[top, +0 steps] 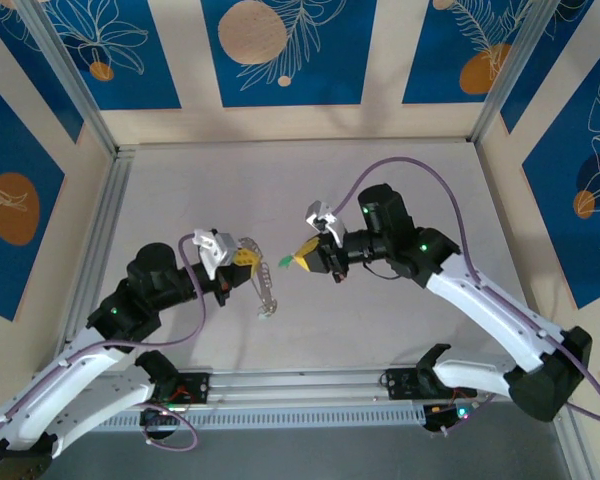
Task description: Put the keys on the keyring
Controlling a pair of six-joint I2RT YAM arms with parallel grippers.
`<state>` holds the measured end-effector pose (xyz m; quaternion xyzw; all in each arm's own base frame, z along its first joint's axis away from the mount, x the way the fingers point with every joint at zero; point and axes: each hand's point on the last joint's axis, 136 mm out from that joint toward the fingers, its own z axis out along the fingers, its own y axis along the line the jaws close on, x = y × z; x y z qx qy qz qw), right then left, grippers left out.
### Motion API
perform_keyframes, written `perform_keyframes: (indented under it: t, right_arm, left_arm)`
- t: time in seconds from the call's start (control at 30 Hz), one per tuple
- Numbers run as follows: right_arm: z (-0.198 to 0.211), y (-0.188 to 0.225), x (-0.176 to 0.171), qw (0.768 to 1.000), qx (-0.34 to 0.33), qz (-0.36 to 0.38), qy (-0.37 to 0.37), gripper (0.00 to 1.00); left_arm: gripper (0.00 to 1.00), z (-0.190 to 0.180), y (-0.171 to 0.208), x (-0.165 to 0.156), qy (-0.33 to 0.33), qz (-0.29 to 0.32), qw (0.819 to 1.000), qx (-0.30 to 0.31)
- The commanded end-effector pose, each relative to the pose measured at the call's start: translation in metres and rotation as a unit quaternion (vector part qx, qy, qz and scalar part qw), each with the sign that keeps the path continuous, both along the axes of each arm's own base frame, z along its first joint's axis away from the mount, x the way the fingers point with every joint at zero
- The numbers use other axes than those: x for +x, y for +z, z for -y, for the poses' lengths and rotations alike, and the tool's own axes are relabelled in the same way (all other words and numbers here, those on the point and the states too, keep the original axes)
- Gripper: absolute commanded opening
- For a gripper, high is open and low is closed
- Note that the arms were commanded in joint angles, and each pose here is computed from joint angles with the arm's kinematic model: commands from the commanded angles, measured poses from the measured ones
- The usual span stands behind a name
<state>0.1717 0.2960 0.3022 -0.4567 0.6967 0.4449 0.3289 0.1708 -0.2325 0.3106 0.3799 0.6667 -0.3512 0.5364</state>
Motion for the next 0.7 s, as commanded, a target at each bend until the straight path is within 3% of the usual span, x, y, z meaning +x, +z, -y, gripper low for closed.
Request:
perform_keyframes:
  t: [0.0, 0.23, 0.67]
  right_arm:
    - [0.0, 0.008, -0.035, 0.997, 0.019, -0.053, 0.053, 0.0]
    - [-0.007, 0.003, -0.047, 0.993, 0.013, -0.098, 0.07, 0.0]
    - [-0.021, 0.001, -0.048, 0.99, 0.011, -0.111, 0.09, 0.0]
  left_arm:
    - [0.0, 0.014, 0.024, -0.023, -0.079, 0.027, 0.996, -0.018]
    - [0.0, 0.027, 0.019, -0.035, -0.13, 0.009, 0.991, -0.008]
    - [0.0, 0.031, 0.013, -0.036, -0.133, 0.011, 0.991, 0.005]
